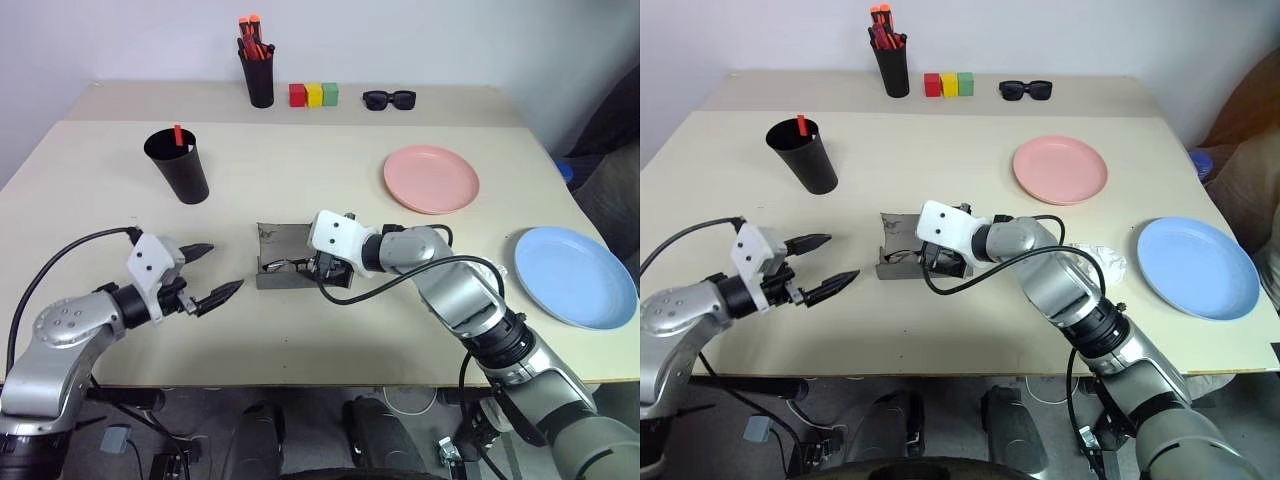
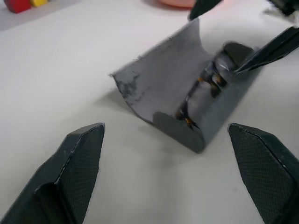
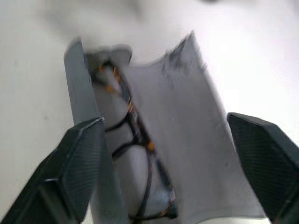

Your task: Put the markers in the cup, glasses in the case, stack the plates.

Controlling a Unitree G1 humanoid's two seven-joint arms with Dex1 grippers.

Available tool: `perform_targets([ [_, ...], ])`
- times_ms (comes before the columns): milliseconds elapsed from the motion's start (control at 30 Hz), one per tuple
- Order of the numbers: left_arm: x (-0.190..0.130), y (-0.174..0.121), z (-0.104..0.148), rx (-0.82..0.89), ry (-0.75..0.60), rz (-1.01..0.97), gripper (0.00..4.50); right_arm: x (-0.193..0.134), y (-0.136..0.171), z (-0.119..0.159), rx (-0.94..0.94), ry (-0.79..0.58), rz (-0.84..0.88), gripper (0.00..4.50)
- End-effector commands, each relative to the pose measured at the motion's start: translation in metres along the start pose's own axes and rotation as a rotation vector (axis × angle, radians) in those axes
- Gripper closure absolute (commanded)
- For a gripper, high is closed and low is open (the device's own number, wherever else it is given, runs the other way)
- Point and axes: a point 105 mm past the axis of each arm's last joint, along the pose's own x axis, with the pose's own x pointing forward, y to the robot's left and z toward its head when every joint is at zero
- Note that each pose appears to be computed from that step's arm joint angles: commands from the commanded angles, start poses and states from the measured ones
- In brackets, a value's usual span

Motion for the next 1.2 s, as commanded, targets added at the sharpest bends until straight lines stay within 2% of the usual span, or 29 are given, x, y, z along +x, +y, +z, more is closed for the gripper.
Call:
perform_targets([
  [33,0.013,0.003,0.018,-0.050,-0.060,-0.026,1.92,-0.022,-0.012,0.010,-0.050,-0.069,-0.059,0.09],
  [167,0.033,0.013,0.036,-0.075,-0.098,-0.043,4.02,-0.040,-0.013,0.002,-0.051,-0.084,-0.104,0.09],
  [200,0.048,0.018,0.041,-0.084,-0.087,-0.053,4.43,-0.050,-0.013,-0.005,-0.049,-0.094,-0.142,0.09],
  [300,0.078,0.026,0.050,-0.095,-0.048,-0.089,4.43,-0.070,-0.006,-0.018,-0.059,-0.099,-0.198,0.09],
  [400,0.107,0.038,0.045,-0.098,0.051,-0.079,4.43,-0.086,-0.007,-0.036,0.017,-0.078,-0.279,0.09],
  [500,0.135,0.051,0.041,-0.178,0.109,-0.054,4.43,-0.102,-0.001,-0.047,0.118,-0.094,-0.325,0.09],
  [633,0.154,0.041,0.032,-0.153,0.184,-0.147,4.43,-0.115,0.009,-0.048,0.289,-0.165,-0.357,0.09],
  [867,0.160,0.026,0.026,-0.118,0.238,-0.293,4.43,-0.118,0.020,-0.053,0.329,-0.146,-0.374,0.09],
  [1200,0.126,0.004,0.015,-0.011,0.233,-0.484,4.43,-0.118,0.019,-0.053,0.337,-0.153,-0.365,0.09],
])
